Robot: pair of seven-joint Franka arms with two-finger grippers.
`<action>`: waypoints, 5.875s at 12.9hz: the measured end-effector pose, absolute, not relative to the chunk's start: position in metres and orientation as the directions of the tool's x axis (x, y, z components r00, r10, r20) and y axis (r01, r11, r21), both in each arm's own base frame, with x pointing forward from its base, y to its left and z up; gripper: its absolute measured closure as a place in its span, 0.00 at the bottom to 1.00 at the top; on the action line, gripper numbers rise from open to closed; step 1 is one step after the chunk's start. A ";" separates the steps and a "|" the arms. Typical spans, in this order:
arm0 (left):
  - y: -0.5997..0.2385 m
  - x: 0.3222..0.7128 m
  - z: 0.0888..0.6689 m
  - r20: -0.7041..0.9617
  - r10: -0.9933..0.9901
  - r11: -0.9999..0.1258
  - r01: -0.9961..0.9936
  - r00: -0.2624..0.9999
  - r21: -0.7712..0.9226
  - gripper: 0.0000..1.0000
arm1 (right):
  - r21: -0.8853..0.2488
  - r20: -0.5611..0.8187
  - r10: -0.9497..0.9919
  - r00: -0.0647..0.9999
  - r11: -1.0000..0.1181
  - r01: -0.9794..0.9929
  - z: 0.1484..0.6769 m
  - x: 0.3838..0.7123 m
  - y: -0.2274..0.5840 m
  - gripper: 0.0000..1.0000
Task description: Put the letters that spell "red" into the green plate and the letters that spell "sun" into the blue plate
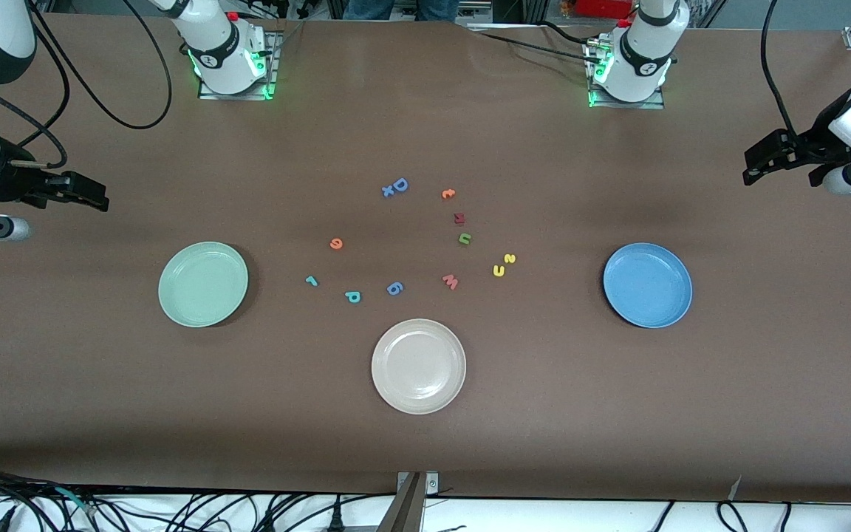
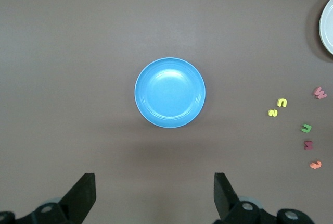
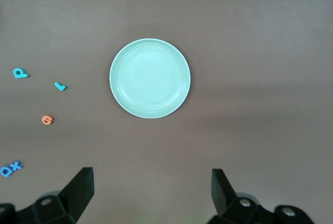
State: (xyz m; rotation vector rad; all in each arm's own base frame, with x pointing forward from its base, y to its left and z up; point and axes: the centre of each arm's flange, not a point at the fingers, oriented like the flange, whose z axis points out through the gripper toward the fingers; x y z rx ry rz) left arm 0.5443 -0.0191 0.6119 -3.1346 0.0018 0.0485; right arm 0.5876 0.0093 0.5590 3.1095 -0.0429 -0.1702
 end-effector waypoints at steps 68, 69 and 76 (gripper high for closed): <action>-0.023 0.543 0.611 -0.038 -0.002 -1.000 -0.003 0.999 -0.007 0.00 | 0.032 -0.112 -0.266 0.957 -0.964 -0.264 0.361 0.617 0.210 0.00; -0.024 0.543 0.611 -0.038 0.003 -1.000 0.002 0.999 -0.007 0.00 | 0.030 -0.100 -0.289 0.952 -0.957 -0.288 0.347 0.610 0.221 0.00; -0.031 0.543 0.611 -0.038 -0.001 -1.000 -0.001 0.999 -0.007 0.00 | 0.004 -0.030 -0.460 0.888 -0.888 -0.460 0.251 0.550 0.300 0.00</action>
